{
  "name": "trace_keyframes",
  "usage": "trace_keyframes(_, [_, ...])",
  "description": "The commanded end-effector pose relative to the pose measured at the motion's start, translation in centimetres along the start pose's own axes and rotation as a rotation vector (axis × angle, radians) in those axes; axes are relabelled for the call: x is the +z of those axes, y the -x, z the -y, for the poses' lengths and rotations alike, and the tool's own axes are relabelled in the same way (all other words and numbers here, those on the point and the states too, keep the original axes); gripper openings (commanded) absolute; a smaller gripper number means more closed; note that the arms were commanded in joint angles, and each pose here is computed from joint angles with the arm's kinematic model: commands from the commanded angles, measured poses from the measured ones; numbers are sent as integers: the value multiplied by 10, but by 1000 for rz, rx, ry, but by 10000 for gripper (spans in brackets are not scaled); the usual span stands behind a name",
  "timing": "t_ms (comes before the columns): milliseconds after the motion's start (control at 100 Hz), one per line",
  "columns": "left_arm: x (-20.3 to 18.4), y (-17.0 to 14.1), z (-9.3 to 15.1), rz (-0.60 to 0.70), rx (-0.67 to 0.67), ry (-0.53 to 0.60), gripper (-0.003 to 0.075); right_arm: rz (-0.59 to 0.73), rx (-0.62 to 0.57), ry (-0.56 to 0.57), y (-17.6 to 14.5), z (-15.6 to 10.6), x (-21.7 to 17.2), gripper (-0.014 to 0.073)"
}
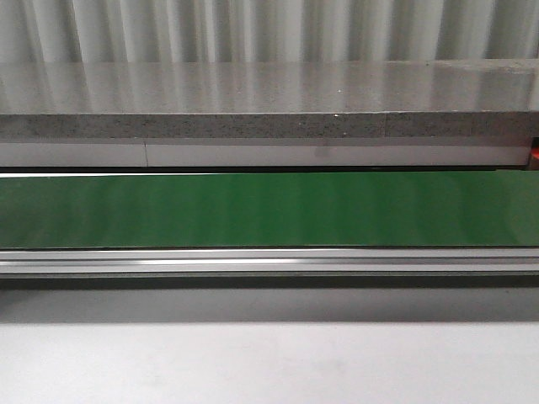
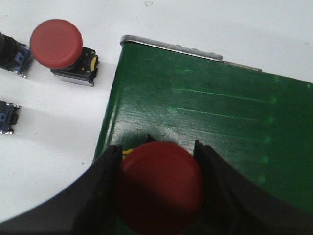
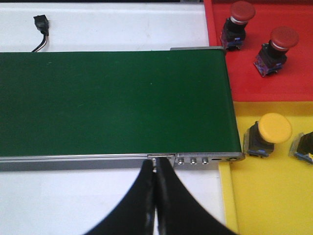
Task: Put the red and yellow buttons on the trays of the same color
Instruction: 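Carry the red button onto the belt and open the left gripper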
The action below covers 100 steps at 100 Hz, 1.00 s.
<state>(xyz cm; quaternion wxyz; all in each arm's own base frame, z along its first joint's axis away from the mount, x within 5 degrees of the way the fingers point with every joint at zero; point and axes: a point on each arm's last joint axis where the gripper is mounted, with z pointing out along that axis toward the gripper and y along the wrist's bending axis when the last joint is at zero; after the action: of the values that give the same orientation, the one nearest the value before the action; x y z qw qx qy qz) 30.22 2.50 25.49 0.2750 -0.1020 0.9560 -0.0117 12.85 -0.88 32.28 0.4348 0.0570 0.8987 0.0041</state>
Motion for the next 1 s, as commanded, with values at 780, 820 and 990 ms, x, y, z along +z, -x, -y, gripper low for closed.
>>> trace_keyframes(780, [-62, 29, 22, 218, 44, -81, 667, 89, -10, 2, 12, -1, -6, -67])
trace_keyframes(820, [-70, 32, 22, 246, 52, -79, 663, 89, -10, 2, 12, -1, -6, -67])
trace_keyframes(990, [-79, 38, 2, 285, 5, -30, 659, 89, -10, 2, 12, -1, -6, -67])
